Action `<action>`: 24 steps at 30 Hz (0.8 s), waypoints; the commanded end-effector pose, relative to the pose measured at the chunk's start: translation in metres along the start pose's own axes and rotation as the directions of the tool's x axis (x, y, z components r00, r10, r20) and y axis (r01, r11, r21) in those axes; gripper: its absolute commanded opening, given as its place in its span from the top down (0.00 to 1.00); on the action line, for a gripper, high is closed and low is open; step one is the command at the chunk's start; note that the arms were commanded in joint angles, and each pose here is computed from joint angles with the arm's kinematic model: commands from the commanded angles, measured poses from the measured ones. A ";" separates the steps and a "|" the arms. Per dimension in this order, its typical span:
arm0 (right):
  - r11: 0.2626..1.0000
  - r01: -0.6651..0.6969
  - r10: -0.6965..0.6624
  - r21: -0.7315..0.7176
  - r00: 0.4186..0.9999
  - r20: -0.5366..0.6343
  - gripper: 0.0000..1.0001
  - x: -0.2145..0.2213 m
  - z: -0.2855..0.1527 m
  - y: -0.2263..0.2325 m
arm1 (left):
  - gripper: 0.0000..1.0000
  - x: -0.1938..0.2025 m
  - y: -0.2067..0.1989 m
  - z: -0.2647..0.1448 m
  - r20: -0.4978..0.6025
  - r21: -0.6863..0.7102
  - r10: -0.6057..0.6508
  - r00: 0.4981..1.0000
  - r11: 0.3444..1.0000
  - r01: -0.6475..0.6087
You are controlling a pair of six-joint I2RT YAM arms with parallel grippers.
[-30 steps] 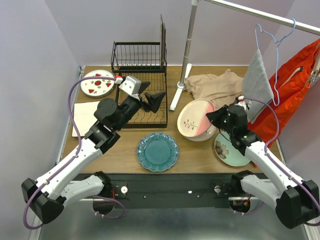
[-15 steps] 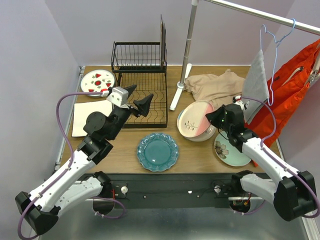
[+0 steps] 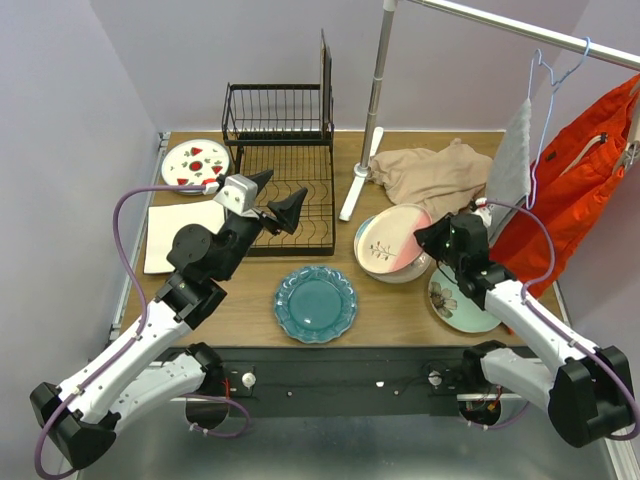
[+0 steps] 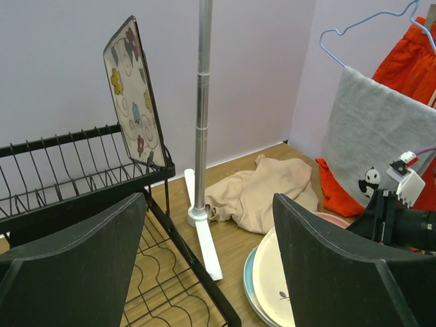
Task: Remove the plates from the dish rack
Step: Place the plate at the center of the board.
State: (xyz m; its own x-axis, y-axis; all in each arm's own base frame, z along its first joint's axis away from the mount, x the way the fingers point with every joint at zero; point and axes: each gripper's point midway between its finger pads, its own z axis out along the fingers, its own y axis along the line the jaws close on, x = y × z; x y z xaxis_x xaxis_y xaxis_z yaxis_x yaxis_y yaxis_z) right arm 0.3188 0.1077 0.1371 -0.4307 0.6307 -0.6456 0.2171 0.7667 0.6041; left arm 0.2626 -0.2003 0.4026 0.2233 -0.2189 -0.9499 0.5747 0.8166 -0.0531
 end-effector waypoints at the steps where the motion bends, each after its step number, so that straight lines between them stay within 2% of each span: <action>1: 0.995 -0.031 0.026 0.095 0.998 0.056 0.61 -0.003 0.000 -0.026 | 0.16 -0.008 -0.001 0.001 0.028 0.000 0.008 1.000 1.000 -0.008; 7: 0.988 -0.054 0.048 0.144 0.998 0.043 0.53 0.009 -0.005 -0.044 | 0.16 -0.006 -0.001 0.001 0.024 0.002 0.008 1.000 1.000 -0.008; 24: 0.963 0.015 -0.016 0.269 1.000 0.003 0.52 0.026 -0.004 -0.080 | 0.16 0.001 0.000 0.005 -0.002 -0.008 0.013 1.000 1.000 -0.013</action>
State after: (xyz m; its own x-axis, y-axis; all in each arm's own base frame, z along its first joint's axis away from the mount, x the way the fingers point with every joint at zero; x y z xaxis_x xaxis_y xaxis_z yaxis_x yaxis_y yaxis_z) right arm 0.2845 0.0735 0.0772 -0.4587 0.6311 -0.6255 0.4096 0.7749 0.4814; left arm 0.2652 -0.2034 0.3982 0.2147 -0.2076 -0.9544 0.5755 0.8164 -0.0481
